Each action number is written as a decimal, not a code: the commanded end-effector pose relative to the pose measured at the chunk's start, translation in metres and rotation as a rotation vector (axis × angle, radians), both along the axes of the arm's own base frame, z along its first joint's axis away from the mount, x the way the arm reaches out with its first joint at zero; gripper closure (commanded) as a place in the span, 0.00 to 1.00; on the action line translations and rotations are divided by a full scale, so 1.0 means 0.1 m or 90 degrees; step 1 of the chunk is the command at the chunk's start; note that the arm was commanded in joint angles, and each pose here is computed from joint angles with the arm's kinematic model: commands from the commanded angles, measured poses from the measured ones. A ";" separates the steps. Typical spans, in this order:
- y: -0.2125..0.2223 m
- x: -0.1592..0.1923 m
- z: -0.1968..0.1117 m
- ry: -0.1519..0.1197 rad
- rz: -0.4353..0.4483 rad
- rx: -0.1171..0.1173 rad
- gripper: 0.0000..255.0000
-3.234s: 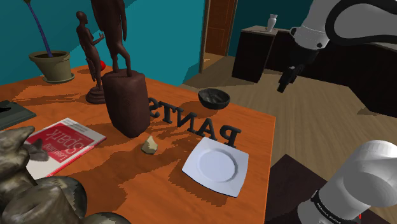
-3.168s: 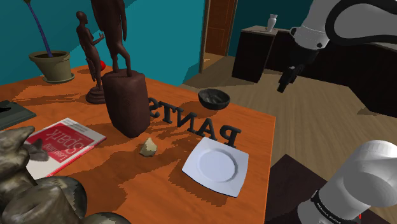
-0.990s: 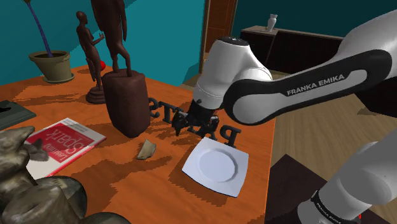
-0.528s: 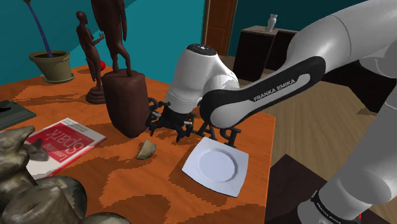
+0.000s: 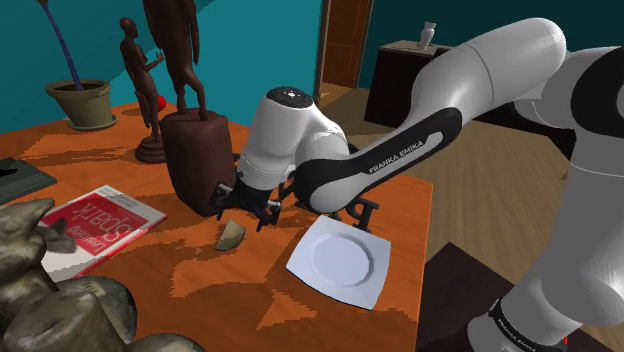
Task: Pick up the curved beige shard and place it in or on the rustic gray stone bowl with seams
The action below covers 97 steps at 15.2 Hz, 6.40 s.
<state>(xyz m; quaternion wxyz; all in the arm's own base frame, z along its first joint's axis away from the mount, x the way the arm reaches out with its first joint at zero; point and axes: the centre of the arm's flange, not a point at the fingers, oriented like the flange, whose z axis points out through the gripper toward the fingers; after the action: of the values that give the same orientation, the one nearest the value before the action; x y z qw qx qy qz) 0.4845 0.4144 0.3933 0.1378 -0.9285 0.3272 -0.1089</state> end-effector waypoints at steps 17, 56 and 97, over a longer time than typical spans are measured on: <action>0.03 0.04 -0.13 0.000 0.000 0.000 1.00; 0.69 0.60 0.11 0.225 -0.046 -0.106 1.00; -1.77 1.10 1.25 0.225 -0.046 -0.106 1.00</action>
<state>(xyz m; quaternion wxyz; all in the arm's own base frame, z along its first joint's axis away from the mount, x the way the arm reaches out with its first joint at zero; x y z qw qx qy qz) 0.5923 0.2505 0.5185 -0.0032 -0.9289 0.3695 0.0237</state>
